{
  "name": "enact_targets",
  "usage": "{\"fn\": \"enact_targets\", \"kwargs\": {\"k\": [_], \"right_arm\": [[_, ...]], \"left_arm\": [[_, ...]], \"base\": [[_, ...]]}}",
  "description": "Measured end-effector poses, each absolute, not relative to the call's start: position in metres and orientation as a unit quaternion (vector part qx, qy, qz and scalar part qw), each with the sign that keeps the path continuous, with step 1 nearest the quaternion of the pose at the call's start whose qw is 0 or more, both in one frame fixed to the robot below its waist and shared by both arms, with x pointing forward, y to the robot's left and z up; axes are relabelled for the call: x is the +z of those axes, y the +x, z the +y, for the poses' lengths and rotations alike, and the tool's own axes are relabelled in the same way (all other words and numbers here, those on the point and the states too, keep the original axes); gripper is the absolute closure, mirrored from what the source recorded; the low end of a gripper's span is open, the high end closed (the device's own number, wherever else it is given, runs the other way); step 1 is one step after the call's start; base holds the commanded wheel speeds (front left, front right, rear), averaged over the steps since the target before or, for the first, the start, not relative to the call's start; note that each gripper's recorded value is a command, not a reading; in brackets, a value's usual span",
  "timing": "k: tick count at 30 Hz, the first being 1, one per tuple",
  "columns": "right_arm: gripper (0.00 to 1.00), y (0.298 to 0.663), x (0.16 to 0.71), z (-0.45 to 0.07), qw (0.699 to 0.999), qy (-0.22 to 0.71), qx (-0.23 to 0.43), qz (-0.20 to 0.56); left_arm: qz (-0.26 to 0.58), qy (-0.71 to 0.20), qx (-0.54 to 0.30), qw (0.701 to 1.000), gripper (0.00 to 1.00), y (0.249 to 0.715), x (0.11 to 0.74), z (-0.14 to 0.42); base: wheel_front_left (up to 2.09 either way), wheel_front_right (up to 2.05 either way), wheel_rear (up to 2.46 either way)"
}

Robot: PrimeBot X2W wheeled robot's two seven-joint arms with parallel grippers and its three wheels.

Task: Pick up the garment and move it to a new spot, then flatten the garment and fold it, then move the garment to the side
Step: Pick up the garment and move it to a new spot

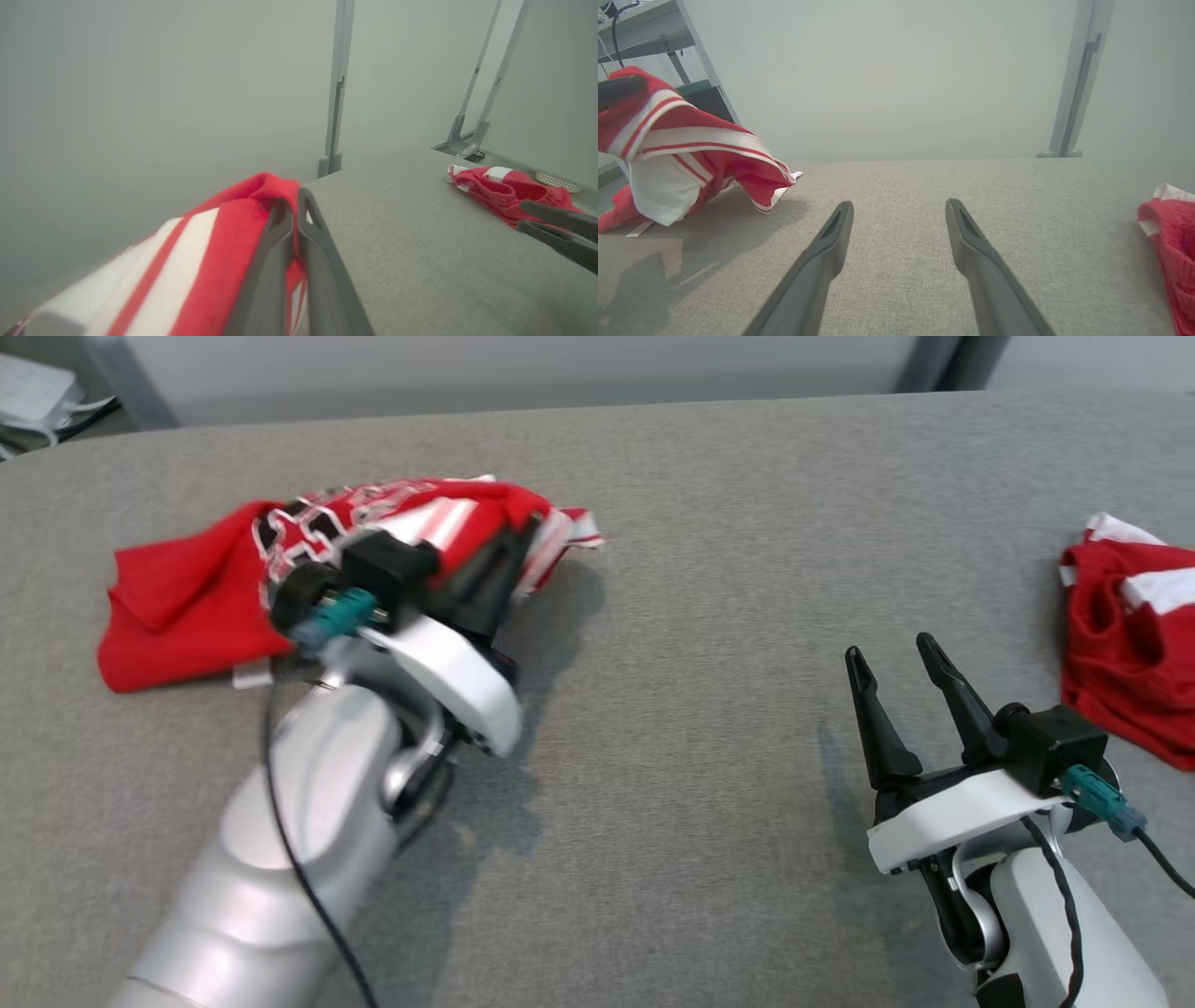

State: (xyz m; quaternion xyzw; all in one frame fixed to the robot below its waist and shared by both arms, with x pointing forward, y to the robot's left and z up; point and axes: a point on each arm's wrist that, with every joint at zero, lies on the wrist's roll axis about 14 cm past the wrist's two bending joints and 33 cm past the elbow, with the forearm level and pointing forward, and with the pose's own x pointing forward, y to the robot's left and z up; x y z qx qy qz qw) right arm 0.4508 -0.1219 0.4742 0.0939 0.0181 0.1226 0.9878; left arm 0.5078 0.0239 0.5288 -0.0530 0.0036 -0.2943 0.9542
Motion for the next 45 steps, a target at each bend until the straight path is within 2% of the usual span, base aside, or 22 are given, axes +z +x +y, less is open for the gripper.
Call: {"fn": "enact_targets", "kwargs": {"k": [8,12,15,17,18,23,29,36,45], "right_arm": [[0.0,0.436,0.487,-0.165,0.994,0.092,0.061,0.002],[0.0,0.428,0.491,-0.18,0.995,0.089,0.039,-0.004],[0.0,0.422,0.492,-0.192,0.996,0.087,0.022,-0.005],[0.0,0.421,0.491,-0.195,0.996,0.087,0.018,-0.003],[0.0,0.421,0.49,-0.195,0.996,0.088,0.016,-0.002],[0.0,0.425,0.489,-0.195,0.996,0.092,0.015,-0.003],[0.0,0.432,0.495,-0.178,0.994,0.097,0.039,-0.011],[0.0,0.432,0.499,-0.158,0.993,0.102,0.065,-0.015],[0.0,0.425,0.504,-0.14,0.99,0.106,0.088,-0.019]], "left_arm": [[0.011,-0.088,-0.454,0.886,1.0,0.443,0.533,-0.107],[0.015,-0.096,-0.489,0.867,1.0,0.426,0.533,-0.132],[0.038,-0.087,-0.49,0.867,1.0,0.426,0.514,-0.137],[0.054,-0.092,-0.475,0.874,0.4,0.432,0.501,-0.131],[0.058,-0.097,-0.466,0.878,0.0,0.436,0.497,-0.126],[0.081,-0.107,-0.413,0.901,0.0,0.45,0.477,-0.095],[0.034,-0.119,-0.302,0.945,0.0,0.471,0.491,-0.022],[0.005,-0.09,-0.183,0.979,0.0,0.456,0.491,0.057],[-0.002,-0.062,-0.064,0.996,0.0,0.419,0.485,0.136]], "base": [[0.0,0.0,0.0],[0.0,0.0,0.0],[0.0,0.0,0.0],[0.0,0.0,0.0],[0.0,0.0,0.0],[0.0,0.0,0.0],[0.0,0.0,0.0],[0.0,0.0,0.0],[0.0,0.0,0.0]]}}
